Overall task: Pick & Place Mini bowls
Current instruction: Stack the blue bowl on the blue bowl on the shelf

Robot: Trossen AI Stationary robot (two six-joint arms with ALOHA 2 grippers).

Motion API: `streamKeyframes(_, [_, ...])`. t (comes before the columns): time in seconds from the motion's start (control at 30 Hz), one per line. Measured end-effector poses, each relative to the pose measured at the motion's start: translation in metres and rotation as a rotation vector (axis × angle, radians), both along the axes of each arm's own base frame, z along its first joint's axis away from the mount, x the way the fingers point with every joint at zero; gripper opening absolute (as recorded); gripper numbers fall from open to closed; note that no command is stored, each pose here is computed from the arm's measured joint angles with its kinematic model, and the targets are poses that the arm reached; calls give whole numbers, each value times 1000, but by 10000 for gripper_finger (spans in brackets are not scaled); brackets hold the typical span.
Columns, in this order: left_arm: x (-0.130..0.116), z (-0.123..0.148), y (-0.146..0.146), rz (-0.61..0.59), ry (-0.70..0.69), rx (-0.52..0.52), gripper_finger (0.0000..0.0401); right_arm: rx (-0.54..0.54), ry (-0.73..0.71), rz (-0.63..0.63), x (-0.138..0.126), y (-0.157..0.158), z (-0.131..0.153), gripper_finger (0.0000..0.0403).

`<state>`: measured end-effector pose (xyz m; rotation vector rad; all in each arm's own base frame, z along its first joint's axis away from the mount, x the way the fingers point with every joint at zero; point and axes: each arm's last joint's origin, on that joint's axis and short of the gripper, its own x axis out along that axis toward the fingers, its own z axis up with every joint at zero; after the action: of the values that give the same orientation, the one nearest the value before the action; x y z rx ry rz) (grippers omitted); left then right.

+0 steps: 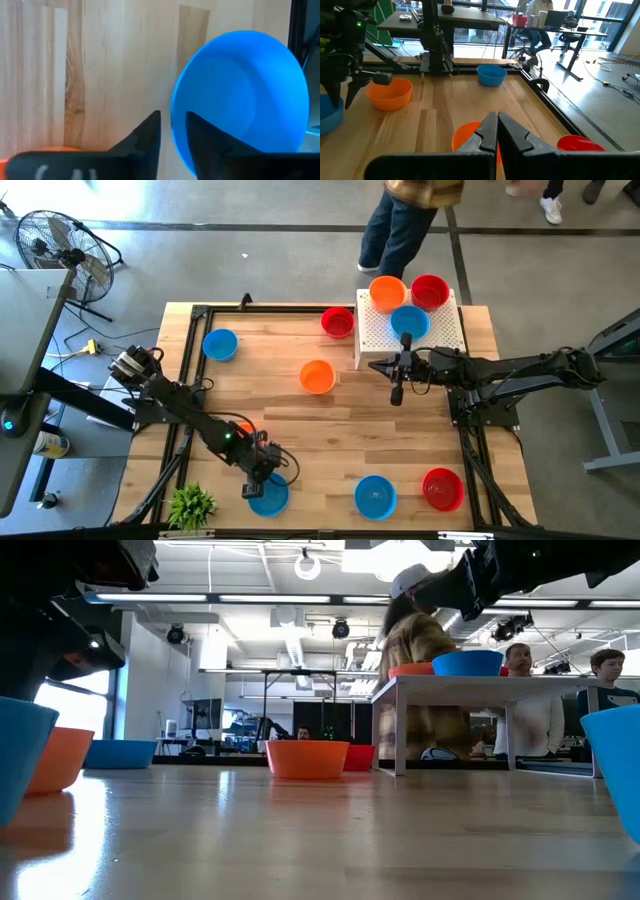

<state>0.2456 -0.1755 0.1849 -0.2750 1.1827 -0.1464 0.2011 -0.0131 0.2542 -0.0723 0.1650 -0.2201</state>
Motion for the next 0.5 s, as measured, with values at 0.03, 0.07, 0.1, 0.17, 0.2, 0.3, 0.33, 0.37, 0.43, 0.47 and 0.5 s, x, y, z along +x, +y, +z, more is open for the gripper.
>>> streamKeyframes(0.03, [0,0,0,-3,2,3,100,0,0,0,0,0,0,0])
streamKeyframes(0.07, [0,0,0,-3,5,5,106,0,0,0,0,0,0,0])
streamKeyframes(0.1, [-1,0,0,-3,5,5,109,0,0,0,0,0,0,0])
streamKeyframes(0.17, [0,0,0,0,1,10,108,4,-1,-1,0,0,0,0])
streamKeyframes(0.2, [0,0,1,3,-3,15,104,6,-1,-1,0,0,0,0])
streamKeyframes(0.3, [0,-1,1,-3,-16,35,76,7,-2,-2,0,0,0,0])
streamKeyframes(0.33, [1,-3,0,-8,-18,37,64,7,-2,-2,0,0,0,0])
streamKeyframes(0.37, [2,-5,-1,-11,-17,39,51,7,-2,-2,0,0,0,0])
streamKeyframes(0.43, [3,-9,-1,-24,-3,48,27,7,-2,-2,0,0,0,0])
streamKeyframes(0.47, [4,-10,-2,-36,-1,40,16,7,-1,-2,0,0,0,0])
streamKeyframes(0.5, [5,-11,-3,-43,-5,28,9,8,0,-2,0,0,0,0])
